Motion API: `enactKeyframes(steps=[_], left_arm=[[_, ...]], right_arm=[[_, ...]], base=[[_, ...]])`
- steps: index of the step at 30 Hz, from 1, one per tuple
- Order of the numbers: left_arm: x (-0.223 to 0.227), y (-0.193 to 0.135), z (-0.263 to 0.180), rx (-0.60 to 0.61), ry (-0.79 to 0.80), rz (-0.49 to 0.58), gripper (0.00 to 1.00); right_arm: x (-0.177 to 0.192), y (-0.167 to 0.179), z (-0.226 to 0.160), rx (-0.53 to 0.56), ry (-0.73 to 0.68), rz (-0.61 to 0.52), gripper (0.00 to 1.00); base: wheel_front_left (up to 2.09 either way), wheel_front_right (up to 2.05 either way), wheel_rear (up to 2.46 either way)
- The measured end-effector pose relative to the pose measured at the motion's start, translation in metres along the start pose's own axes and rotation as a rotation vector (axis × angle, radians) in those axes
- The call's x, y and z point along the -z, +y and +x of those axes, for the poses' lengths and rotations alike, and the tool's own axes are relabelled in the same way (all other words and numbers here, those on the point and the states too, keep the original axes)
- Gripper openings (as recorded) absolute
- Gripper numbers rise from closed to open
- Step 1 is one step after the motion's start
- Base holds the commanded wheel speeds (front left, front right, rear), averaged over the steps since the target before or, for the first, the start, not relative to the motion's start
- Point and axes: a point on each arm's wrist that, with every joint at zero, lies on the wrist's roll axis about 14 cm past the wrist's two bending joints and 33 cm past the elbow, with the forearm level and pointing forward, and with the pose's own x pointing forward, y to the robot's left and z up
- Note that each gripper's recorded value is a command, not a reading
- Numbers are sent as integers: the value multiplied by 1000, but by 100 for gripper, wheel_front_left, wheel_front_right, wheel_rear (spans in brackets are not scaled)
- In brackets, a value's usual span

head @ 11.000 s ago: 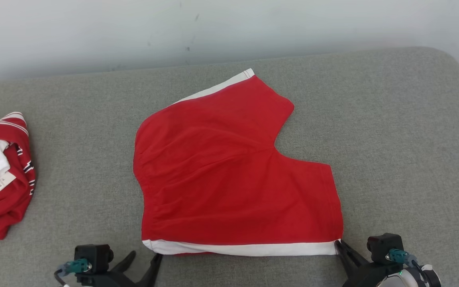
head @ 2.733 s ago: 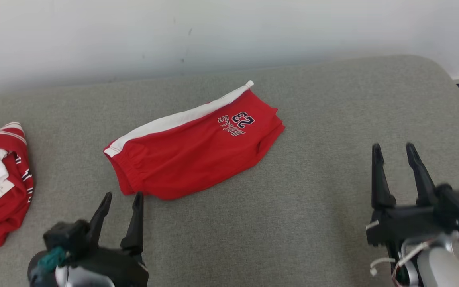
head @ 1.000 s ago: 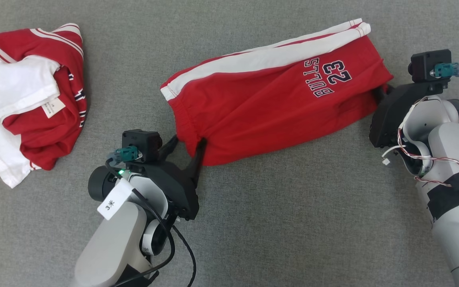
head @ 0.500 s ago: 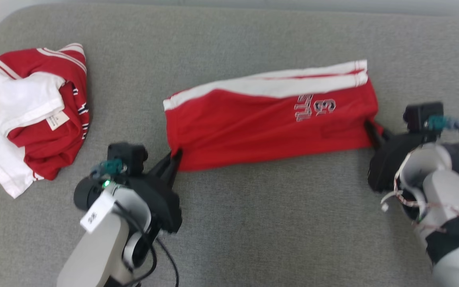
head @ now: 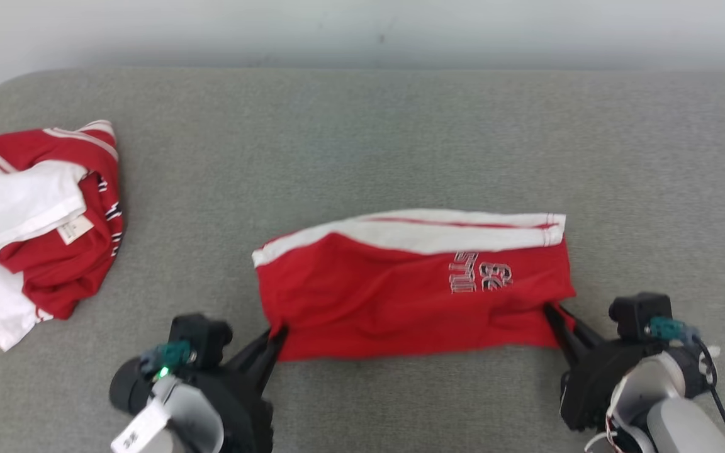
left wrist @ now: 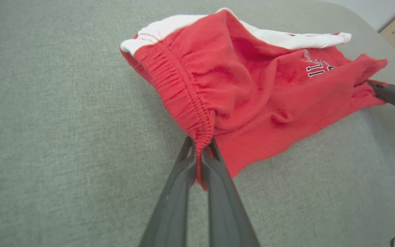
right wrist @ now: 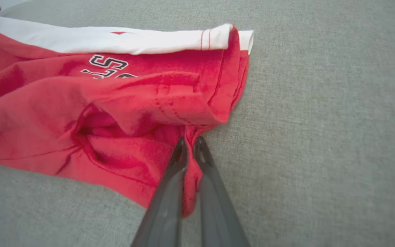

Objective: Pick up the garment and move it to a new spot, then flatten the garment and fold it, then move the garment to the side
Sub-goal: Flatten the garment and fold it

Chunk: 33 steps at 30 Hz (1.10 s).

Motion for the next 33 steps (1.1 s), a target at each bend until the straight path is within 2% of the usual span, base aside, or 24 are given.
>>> enactKeyframes(steps=[4,5,6,7,8,9,10,15,20,23,27,33], left_arm=[[19,-10,-14,31,59,10,0],[21,-12,-15,39,65,7,17],[22,-14,-16,45,74,8,58],[23,-16,-17,50,78,13,58],[23,-16,-18,52,80,17,100],[22,-15,-18,49,81,23,100],[21,-13,-18,43,85,31,100],[19,-14,-20,44,93,53,100],[15,-15,-23,26,61,19,100],[-6,-6,-26,-27,-42,-16,100],[-45,14,-32,-141,-225,-72,100],[-92,10,-45,-156,-462,-38,100]], right_arm=[[-2,-8,-24,48,-33,9,0],[-1,-11,-29,58,-29,7,0],[1,-14,-33,71,-25,6,0],[3,-17,-38,85,-22,5,0],[5,-20,-42,97,-19,7,0],[5,-21,-45,103,-15,7,4],[4,-21,-47,109,-19,7,100],[5,-21,-58,123,-18,-3,100],[7,-29,-66,168,-19,-2,100],[-1,-41,-75,229,-64,9,100],[-27,-58,-89,313,-194,28,100],[-54,-52,-103,328,-349,74,100]], base=[[0,0,0],[0,0,0],[0,0,0],[0,0,0],[0,0,0],[0,0,0],[0,0,0],[0,0,0],[0,0,0],[0,0,0],[0,0,0],[0,0,0]])
